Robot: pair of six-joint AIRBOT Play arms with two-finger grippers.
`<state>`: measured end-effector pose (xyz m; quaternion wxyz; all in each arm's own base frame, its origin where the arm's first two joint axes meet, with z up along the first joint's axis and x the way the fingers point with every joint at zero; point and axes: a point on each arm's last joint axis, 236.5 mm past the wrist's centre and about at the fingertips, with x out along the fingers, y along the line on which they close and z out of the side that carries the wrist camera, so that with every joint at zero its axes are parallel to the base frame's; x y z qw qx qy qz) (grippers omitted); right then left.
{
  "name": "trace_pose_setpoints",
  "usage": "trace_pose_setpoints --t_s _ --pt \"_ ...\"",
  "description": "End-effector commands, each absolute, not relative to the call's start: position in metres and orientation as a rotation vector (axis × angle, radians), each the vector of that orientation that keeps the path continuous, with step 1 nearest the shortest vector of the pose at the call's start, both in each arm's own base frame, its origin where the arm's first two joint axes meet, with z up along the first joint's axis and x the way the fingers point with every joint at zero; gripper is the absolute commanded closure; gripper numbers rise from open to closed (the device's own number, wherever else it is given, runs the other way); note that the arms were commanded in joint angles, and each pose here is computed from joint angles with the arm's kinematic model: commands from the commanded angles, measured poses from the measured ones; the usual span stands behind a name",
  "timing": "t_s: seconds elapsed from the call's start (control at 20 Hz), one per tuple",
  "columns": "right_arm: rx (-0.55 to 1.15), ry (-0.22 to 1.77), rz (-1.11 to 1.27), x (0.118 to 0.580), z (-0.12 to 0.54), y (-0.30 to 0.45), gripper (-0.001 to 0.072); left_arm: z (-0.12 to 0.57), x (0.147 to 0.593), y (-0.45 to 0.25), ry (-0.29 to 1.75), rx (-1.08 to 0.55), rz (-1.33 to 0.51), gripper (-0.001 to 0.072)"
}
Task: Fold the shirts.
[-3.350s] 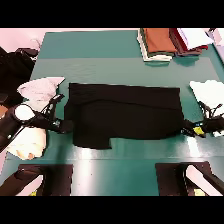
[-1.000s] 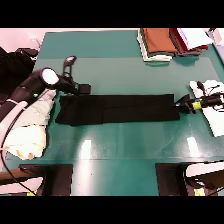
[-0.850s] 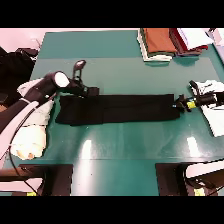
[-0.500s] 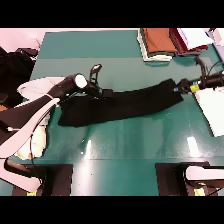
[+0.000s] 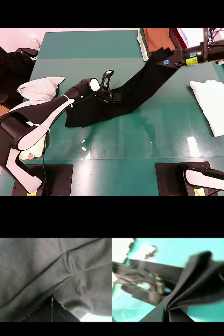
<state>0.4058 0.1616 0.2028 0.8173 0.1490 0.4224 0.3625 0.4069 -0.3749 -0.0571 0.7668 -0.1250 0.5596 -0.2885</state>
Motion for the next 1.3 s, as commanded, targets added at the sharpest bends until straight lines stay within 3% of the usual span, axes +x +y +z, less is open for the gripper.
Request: trace_pose_setpoints --t_s 0.0,0.25,0.45,0.65,0.7,0.75,0.8,0.85,1.05,1.25 --pt "0.317 0.854 0.836 0.397 0.228 0.204 0.0693 -0.059 0.410 -0.377 1.209 -0.279 -0.623 0.0683" --pt "0.352 0.850 0.974 0.381 0.233 0.267 0.0693 -0.005 0.441 -0.336 1.162 -0.282 -0.601 0.0683" --pt "0.379 0.866 1.133 0.364 0.216 0.347 0.0693 0.108 0.486 -0.218 0.920 -0.269 -0.450 0.0683" --pt "0.355 0.847 1.269 0.337 0.169 0.466 0.0690 0.218 0.479 -0.096 0.669 -0.227 -0.249 0.0683" --pt "0.331 0.832 1.304 0.328 0.159 0.498 0.0593 0.236 0.474 -0.076 0.626 -0.224 -0.212 0.0683" --pt "0.312 0.820 1.336 0.319 0.151 0.524 0.0376 0.250 0.467 -0.061 0.595 -0.224 -0.182 0.0683" --pt "0.289 0.821 1.368 0.310 0.145 0.543 0.0315 0.257 0.461 -0.051 0.586 -0.228 -0.165 0.0683" --pt "0.261 0.825 1.382 0.306 0.138 0.551 0.0325 0.259 0.455 -0.044 0.592 -0.229 -0.153 0.0683" --pt "0.118 0.896 1.297 0.330 0.117 0.504 0.0350 0.245 0.443 -0.053 0.665 -0.192 -0.181 0.0683" --pt "0.136 1.046 0.988 0.389 0.074 0.378 0.0350 0.237 0.440 -0.086 0.677 -0.164 -0.253 0.0683"
